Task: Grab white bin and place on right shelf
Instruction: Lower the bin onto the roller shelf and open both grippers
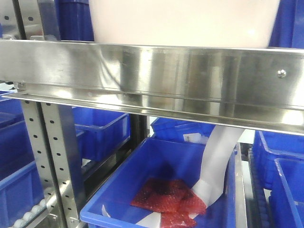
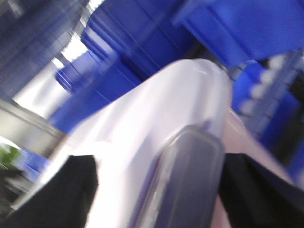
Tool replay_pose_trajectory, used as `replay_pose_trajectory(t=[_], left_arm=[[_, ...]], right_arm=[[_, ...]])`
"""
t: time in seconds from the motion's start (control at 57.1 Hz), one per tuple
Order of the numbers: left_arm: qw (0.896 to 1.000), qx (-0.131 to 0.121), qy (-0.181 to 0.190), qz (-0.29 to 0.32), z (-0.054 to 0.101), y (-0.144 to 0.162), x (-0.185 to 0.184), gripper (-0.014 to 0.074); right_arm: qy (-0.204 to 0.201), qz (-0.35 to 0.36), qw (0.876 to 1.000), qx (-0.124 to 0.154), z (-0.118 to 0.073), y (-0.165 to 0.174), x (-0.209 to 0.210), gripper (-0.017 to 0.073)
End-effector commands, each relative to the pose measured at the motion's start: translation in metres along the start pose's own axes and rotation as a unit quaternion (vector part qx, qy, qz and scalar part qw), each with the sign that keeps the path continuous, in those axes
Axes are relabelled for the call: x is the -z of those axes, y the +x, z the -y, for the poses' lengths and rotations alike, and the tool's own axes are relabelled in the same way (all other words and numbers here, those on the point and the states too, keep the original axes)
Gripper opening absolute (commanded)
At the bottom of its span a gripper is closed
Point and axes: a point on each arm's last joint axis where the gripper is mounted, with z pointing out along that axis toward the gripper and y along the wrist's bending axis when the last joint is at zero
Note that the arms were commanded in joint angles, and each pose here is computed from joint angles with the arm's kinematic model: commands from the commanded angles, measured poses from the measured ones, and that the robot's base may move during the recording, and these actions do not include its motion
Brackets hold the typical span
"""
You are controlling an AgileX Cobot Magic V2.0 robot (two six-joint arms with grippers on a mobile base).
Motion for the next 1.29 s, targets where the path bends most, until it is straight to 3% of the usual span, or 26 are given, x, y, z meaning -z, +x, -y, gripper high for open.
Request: replay_pose_trajectory(t=[0.0,0.262,0.437,0.595,0.735,0.84,0.927,0.962,0.997,1.102,1.19,1.277], left_arm=[[0.997,-0.035,0.054,0.032,0.041,-0.008,0.006,0.0465],[0.997,-0.063,0.008,0.054,0.032,-0.014,0.009,0.0465],[0.995,-0.082,-0.022,0.045,0.027,-0.015,0.017,0.0465],[0.989,-0.147,-0.02,-0.01,0.054,-0.01,0.023,0.0444],[0.98,-0.194,0.015,-0.037,0.093,-0.005,0.033,0.0294],[0.973,-0.225,0.033,-0.049,0.12,0.002,0.042,0.0095],[0.969,-0.238,0.034,-0.059,0.13,0.007,0.046,-0.0065],[0.967,-0.245,0.023,-0.064,0.13,0.008,0.047,-0.0132],[0.966,-0.248,0.012,-0.07,0.13,0.01,0.048,-0.0121],[0.967,-0.237,-0.033,-0.091,0.125,0.012,0.05,-0.0117],[0.965,-0.21,-0.108,-0.115,0.113,0.014,0.054,-0.0117],[0.953,-0.19,-0.194,-0.134,0.103,0.017,0.061,-0.0117]], right_arm=[[-0.014,0.023,0.999,0.044,-0.024,-0.014,0.009,0.0642],[0.066,0.043,0.992,0.096,-0.005,-0.024,0.02,0.0642],[0.089,0.07,0.987,0.109,-0.003,-0.037,0.037,0.0642],[0.059,0.078,0.987,0.13,-0.023,-0.045,0.06,0.0627],[0.017,0.077,0.984,0.158,-0.054,-0.043,0.076,0.0537],[-0.016,0.079,0.981,0.175,-0.084,-0.039,0.09,0.0371],[-0.036,0.073,0.976,0.203,-0.104,-0.033,0.101,0.0183],[-0.037,0.07,0.973,0.219,-0.112,-0.031,0.106,0.0106],[-0.034,0.068,0.97,0.232,-0.119,-0.028,0.111,0.0054],[-0.01,0.052,0.966,0.251,-0.131,-0.02,0.122,0.0078],[0.036,0.033,0.962,0.267,-0.138,-0.011,0.134,0.0078],[0.09,0.035,0.954,0.285,-0.142,-0.001,0.148,0.0078]])
